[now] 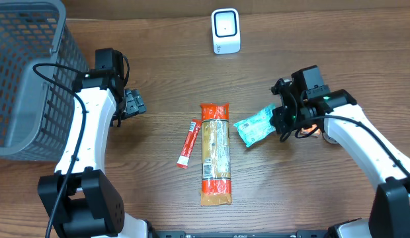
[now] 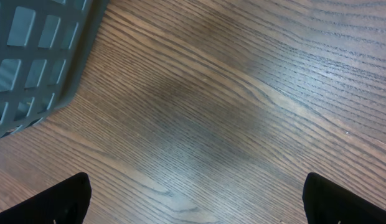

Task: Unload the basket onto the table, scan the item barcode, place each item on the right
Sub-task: 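Lift the wipes pack and hold it before the barcode scanner, then carry the wipes pack right and set it beside the Kleenex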

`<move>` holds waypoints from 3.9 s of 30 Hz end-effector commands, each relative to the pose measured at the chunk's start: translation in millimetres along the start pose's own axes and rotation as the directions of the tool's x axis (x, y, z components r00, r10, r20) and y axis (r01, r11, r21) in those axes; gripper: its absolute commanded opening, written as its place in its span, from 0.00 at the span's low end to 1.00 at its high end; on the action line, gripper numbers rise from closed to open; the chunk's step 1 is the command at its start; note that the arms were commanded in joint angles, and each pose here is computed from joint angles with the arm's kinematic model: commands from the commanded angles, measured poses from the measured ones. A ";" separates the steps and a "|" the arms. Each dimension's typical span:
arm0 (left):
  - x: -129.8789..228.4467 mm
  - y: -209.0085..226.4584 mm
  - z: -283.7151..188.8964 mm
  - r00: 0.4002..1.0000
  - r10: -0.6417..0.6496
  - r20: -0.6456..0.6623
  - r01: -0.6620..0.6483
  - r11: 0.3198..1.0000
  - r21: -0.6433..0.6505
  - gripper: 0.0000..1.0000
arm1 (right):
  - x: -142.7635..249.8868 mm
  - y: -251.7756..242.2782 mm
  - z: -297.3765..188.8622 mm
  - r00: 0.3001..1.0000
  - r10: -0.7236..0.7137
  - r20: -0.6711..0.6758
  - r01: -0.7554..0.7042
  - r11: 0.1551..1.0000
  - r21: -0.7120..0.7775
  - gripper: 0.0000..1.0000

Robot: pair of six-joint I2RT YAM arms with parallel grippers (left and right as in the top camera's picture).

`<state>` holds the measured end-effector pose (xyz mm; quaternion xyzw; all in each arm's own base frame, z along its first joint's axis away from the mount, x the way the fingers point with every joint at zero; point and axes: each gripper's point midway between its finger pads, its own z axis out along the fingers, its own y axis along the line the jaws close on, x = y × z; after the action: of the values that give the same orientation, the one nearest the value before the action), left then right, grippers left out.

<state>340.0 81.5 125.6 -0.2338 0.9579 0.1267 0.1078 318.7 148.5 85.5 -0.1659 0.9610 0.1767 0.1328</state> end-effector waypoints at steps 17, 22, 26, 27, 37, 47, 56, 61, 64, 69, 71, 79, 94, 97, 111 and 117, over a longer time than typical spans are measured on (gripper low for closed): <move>-7.3 1.5 -11.1 0.999 0.015 0.038 -0.015 1.000 0.007 1.00 | -98.4 46.3 -112.6 0.962 -0.086 0.258 0.099 0.994 -0.037 0.03; -7.3 1.5 -11.1 0.999 0.015 0.038 -0.016 1.000 0.007 1.00 | -128.0 47.9 -166.3 0.937 -0.111 0.332 0.095 0.993 0.063 0.03; -7.3 1.5 -11.1 0.999 0.015 0.038 -0.016 1.000 0.007 1.00 | -147.9 48.1 -206.2 0.929 -0.117 0.351 0.074 0.988 0.134 0.03; -7.4 1.4 -11.1 0.999 0.015 0.038 -0.016 1.000 0.007 1.00 | -150.8 46.7 -209.3 0.931 -0.116 0.346 0.069 0.987 0.146 0.03; -7.3 1.5 -11.1 0.999 0.015 0.038 -0.016 1.000 0.007 1.00 | -199.2 17.9 -147.9 0.933 -0.218 0.287 0.124 0.942 0.312 0.03; -7.3 1.5 -11.1 0.999 0.015 0.038 -0.016 1.000 0.007 1.00 | -271.1 12.3 -106.7 0.832 -0.474 0.288 0.197 0.739 0.645 0.03; -7.3 1.5 -11.1 0.999 0.015 0.038 -0.016 1.000 0.007 1.00 | -317.8 14.2 -90.1 0.744 -0.648 0.160 0.177 0.422 0.889 0.04; -7.3 1.5 -11.1 0.999 0.015 0.038 -0.016 1.000 0.007 1.00 | -327.9 12.6 -66.4 0.733 -0.676 0.078 0.171 0.295 0.940 0.04; -7.3 1.5 -11.1 0.999 0.015 0.038 -0.016 1.000 0.007 1.00 | -332.6 14.6 -54.7 0.729 -0.683 0.056 0.148 0.236 0.960 0.04; -7.3 1.5 -11.1 0.999 0.015 0.038 -0.016 1.000 0.007 1.00 | -336.0 20.3 -44.6 0.734 -0.675 0.077 0.064 0.181 0.981 0.04; -7.3 1.5 -11.1 0.999 0.015 0.038 -0.016 1.000 0.007 1.00 | -335.6 20.5 -46.4 0.742 -0.666 0.080 0.033 0.155 0.987 0.04; -7.3 1.5 -11.1 0.999 0.015 0.038 -0.016 1.000 0.007 1.00 | -331.0 14.0 -12.5 0.750 -0.661 0.040 0.068 0.138 0.988 0.04; -7.4 1.4 -11.1 0.999 0.015 0.038 -0.016 1.000 0.007 1.00 | -328.4 7.6 21.7 0.743 -0.669 0.002 0.098 0.112 0.989 0.04; -7.3 1.5 -11.1 0.999 0.015 0.038 -0.016 1.000 0.007 1.00 | -325.2 6.0 27.0 0.745 -0.667 -0.014 0.115 0.108 0.988 0.04; -7.3 1.5 -11.1 0.999 0.015 0.038 -0.016 1.000 0.007 1.00 | -306.1 8.2 60.5 0.743 -0.667 -0.057 0.193 0.132 0.972 0.04; -7.3 1.5 -11.1 0.999 0.015 0.038 -0.016 1.000 0.007 1.00 | -307.1 17.1 61.7 0.732 -0.680 -0.044 0.188 0.140 0.972 0.04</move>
<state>340.0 81.5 125.6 -0.2338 0.9579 0.1267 0.1078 606.1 262.3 130.4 -0.2959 0.7212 -0.4507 0.4349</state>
